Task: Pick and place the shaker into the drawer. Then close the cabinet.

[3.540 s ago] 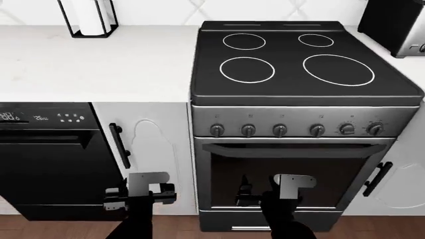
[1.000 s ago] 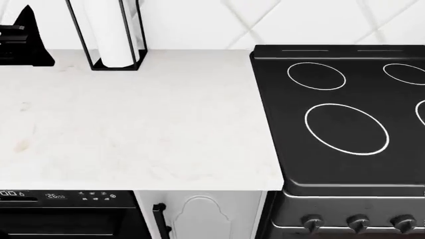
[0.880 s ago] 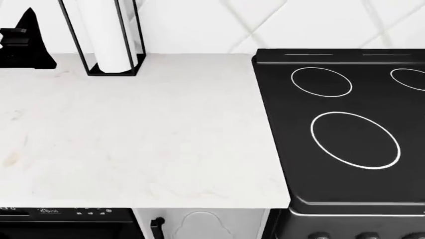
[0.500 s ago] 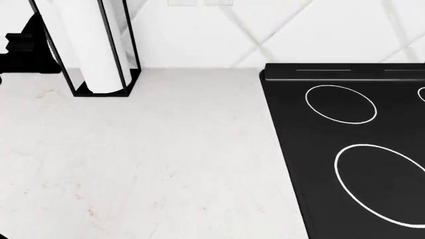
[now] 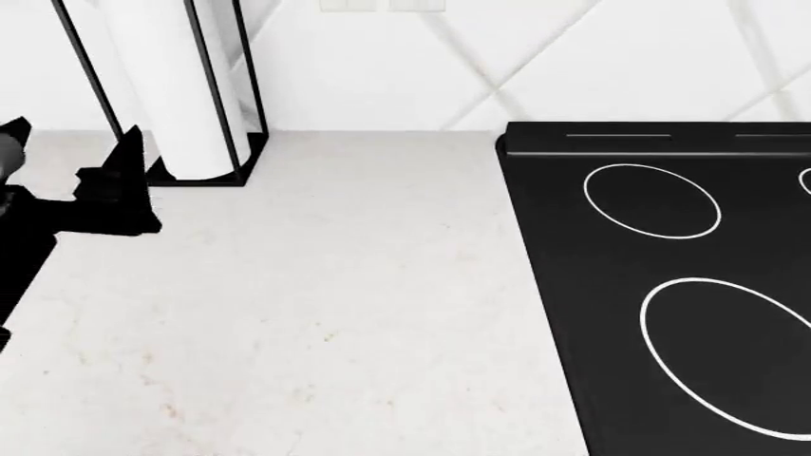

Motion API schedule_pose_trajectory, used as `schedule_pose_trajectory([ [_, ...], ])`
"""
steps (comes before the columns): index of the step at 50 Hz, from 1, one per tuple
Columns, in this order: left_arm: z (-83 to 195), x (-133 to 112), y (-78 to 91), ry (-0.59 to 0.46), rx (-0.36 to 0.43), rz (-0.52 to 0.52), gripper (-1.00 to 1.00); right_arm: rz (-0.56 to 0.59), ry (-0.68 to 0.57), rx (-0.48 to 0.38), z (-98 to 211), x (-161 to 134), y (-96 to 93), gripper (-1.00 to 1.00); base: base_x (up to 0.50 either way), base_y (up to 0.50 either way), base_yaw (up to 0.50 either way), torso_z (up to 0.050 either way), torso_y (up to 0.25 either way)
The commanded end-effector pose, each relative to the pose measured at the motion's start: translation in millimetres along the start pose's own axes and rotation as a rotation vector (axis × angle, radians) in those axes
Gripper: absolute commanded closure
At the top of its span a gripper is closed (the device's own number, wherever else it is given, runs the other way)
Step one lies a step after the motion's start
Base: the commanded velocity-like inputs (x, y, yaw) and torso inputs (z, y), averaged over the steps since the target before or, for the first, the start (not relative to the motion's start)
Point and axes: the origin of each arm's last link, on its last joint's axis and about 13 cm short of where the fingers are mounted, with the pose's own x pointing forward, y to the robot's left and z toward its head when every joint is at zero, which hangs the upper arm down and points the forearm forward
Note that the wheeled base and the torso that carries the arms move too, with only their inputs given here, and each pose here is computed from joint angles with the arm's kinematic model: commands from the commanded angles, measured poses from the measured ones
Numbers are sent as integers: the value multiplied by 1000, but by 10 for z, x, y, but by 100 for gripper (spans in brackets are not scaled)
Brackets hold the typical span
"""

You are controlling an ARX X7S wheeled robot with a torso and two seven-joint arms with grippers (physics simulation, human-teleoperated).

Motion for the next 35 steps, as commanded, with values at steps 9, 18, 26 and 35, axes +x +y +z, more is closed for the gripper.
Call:
schedule_pose_trajectory([
  [9, -656, -513, -70, 227, -12, -65, -100, 103, -266, -248, 1209, 245, 29, -100, 0, 0, 0, 0, 0],
  [18, -802, -557, -82, 242, -3, -58, -100, 274, -396, -474, 1729, 716, 356, -100, 0, 0, 1, 0, 0],
  [26, -862, -562, -78, 263, -35, -41, -100, 650, -353, -509, 1872, 1337, 690, -100, 0, 1, 8, 0, 0],
  [35, -893, -558, -45, 283, -69, -12, -100, 1025, -445, -287, 1673, 1842, 1393, -100, 13, 4, 16, 2, 0],
])
